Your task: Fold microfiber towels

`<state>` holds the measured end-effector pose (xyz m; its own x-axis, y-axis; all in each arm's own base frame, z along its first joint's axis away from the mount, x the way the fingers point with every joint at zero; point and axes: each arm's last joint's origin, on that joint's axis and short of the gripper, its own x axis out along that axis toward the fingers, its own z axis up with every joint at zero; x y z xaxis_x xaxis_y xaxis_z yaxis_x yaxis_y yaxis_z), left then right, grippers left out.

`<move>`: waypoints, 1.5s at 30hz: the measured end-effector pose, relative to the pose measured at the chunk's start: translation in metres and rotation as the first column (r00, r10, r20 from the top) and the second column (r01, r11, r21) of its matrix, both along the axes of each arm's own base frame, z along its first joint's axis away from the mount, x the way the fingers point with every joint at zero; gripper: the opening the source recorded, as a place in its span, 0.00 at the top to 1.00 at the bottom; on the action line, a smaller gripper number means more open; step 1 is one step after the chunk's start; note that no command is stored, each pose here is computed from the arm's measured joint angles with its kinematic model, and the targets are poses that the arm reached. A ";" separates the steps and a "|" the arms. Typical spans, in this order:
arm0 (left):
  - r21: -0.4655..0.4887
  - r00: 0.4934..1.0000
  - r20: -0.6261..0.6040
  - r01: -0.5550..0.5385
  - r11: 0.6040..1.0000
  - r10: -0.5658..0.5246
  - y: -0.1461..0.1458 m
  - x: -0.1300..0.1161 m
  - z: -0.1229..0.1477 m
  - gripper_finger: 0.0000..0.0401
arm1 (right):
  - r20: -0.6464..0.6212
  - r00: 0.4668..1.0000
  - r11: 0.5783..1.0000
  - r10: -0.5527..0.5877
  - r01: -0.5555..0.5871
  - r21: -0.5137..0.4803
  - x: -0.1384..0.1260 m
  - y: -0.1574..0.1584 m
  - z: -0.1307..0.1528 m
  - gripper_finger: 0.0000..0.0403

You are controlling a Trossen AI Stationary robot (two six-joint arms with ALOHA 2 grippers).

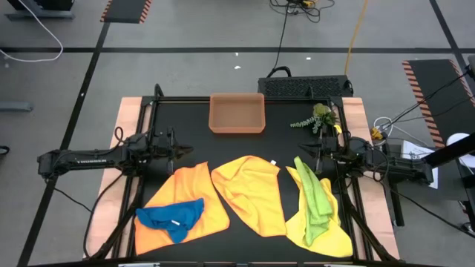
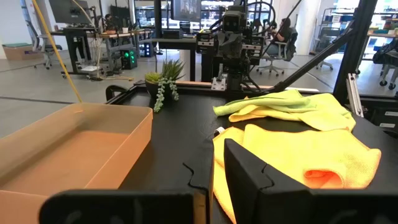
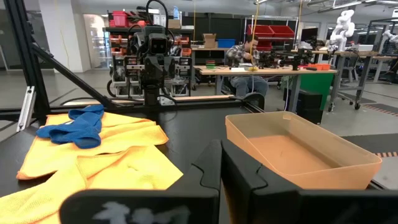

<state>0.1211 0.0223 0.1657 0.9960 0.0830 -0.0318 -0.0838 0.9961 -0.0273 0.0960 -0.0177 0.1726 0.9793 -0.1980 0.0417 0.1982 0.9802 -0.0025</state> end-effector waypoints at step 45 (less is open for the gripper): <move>0.000 1.000 0.001 0.000 1.000 0.000 0.000 0.000 0.000 0.90 | 0.213 0.977 0.991 -0.016 -0.012 0.131 -0.002 0.000 0.018 1.00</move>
